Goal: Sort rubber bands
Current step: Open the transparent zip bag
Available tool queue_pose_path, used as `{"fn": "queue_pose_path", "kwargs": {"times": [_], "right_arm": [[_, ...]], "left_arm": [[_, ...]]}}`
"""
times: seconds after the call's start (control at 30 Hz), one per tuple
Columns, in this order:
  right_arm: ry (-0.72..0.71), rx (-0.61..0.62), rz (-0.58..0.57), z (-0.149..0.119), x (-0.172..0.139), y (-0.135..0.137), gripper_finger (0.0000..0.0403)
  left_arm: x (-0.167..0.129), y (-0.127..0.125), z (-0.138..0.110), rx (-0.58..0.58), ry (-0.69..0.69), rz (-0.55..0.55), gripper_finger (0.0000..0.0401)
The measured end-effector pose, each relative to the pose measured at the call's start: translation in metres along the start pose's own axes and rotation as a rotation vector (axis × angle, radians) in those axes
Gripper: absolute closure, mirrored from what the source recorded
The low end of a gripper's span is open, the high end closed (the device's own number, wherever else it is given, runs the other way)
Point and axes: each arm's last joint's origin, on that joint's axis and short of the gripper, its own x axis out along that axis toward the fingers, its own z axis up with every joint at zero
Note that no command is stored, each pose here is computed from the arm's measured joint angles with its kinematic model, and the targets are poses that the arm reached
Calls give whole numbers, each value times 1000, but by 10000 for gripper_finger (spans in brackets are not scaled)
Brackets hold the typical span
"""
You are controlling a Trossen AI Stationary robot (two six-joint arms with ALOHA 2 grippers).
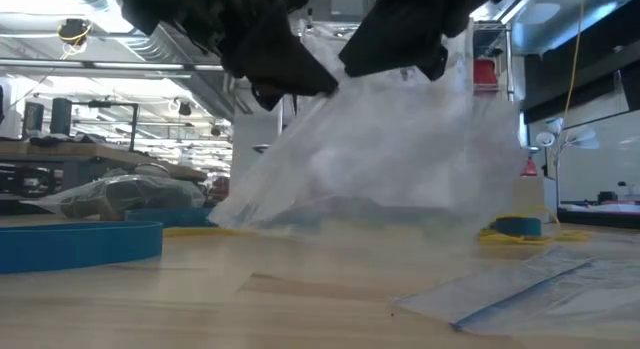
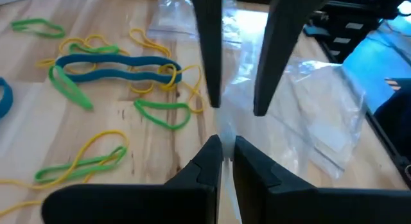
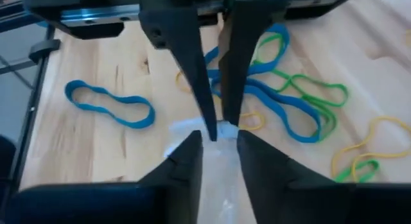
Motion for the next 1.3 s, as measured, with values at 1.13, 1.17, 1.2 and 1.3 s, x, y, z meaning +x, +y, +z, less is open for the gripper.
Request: {"fn": "queue_pose_path", "kwargs": {"times": [1.13, 1.17, 1.2, 1.3], "right_arm": [[33, -87, 8, 3, 4, -10, 393], [26, -90, -6, 3, 4, -10, 393], [19, -92, -21, 3, 3, -10, 395], [2, -113, -70, 3, 3, -12, 401]], "left_arm": [[0, -2, 3, 22, -27, -1, 382], [0, -2, 3, 20, -27, 0, 382], [0, -2, 3, 18, -30, 0, 382], [0, -1, 3, -4, -30, 9, 382]]}}
